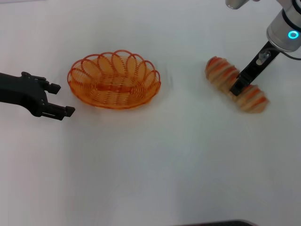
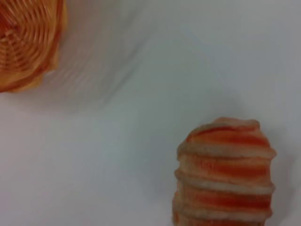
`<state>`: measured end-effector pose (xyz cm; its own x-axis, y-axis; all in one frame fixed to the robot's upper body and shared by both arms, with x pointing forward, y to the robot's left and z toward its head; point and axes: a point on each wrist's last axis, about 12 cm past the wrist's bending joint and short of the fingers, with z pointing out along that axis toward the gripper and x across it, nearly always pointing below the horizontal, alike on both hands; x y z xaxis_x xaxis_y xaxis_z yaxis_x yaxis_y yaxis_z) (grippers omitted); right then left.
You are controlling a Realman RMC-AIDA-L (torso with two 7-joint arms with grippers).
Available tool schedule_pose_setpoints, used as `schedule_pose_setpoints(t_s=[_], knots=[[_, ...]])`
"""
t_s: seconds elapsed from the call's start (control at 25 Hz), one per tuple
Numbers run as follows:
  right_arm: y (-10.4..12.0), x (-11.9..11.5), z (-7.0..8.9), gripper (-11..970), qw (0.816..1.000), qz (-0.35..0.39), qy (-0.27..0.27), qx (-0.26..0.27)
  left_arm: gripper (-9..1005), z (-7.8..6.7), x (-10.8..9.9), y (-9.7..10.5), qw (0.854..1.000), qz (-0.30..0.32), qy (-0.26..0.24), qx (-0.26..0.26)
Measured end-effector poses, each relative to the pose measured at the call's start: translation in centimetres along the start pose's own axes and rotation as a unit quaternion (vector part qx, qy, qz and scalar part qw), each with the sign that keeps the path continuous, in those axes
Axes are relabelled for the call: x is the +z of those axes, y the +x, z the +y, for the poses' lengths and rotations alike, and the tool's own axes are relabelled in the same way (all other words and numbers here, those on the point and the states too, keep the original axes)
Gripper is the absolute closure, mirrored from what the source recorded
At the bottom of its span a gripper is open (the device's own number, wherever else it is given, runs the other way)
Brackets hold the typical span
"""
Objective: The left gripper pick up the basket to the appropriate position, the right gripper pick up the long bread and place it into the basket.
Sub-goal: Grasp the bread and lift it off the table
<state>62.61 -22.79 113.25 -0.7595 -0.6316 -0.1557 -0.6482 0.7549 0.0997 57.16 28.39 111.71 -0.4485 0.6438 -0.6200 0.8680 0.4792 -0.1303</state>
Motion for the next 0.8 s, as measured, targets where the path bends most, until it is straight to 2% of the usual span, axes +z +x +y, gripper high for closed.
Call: schedule_pose_setpoints(t_s=[0.8], knots=[[-0.04, -0.14, 0.01, 668, 1.0, -0.001, 0.0, -0.003, 184, 0.01, 0.02, -0.17, 1.0, 0.001, 0.001, 0.002]])
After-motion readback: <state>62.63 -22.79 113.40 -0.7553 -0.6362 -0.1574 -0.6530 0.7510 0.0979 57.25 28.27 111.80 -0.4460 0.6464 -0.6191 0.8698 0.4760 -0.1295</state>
